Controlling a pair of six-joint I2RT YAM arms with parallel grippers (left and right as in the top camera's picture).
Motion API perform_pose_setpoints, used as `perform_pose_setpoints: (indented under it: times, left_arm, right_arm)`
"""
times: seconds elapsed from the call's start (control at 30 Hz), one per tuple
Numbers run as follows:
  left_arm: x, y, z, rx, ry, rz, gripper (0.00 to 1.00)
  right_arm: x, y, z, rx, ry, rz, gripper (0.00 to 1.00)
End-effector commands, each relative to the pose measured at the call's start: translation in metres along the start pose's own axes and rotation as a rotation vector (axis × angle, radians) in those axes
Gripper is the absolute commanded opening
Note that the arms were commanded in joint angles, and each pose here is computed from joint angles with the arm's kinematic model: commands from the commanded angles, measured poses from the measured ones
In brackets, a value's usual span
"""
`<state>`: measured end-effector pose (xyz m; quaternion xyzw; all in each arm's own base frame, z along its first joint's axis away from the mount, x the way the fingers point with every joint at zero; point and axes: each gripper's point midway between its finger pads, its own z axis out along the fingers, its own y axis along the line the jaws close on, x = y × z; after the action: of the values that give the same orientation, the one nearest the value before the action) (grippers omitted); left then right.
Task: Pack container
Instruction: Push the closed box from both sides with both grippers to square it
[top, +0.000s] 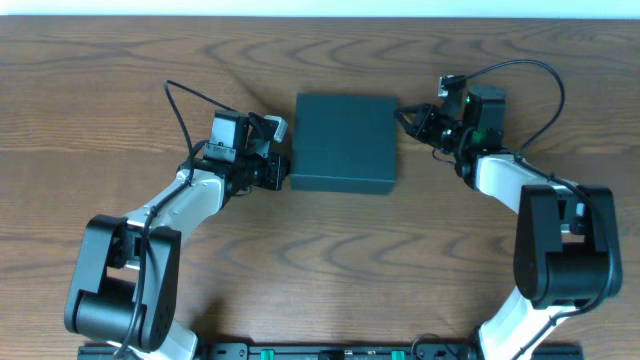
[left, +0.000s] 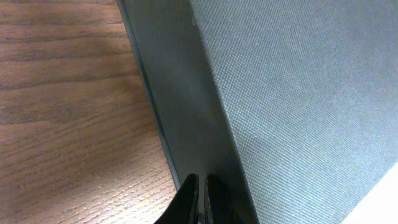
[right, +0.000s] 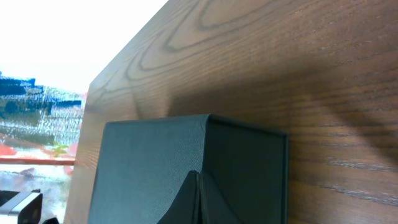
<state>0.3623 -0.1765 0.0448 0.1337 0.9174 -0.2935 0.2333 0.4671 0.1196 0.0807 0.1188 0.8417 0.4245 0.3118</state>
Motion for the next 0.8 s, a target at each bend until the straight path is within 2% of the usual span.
perform_pose_setpoints:
  times: [0.0, 0.33, 0.77]
  left_arm:
    - [0.0, -0.005, 0.002, 0.026, 0.009, 0.023, 0.06]
    - [0.002, -0.013, 0.002, 0.073, 0.017, 0.016, 0.06]
    - [0.004, -0.023, 0.006, 0.088, 0.025, 0.014, 0.06]
  right_arm:
    - [-0.003, 0.004, 0.003, 0.0, -0.006, -0.02, 0.01]
    - [-0.006, -0.011, 0.002, 0.058, -0.027, -0.038, 0.01]
    - [-0.005, -0.009, 0.003, 0.048, -0.024, -0.041, 0.01]
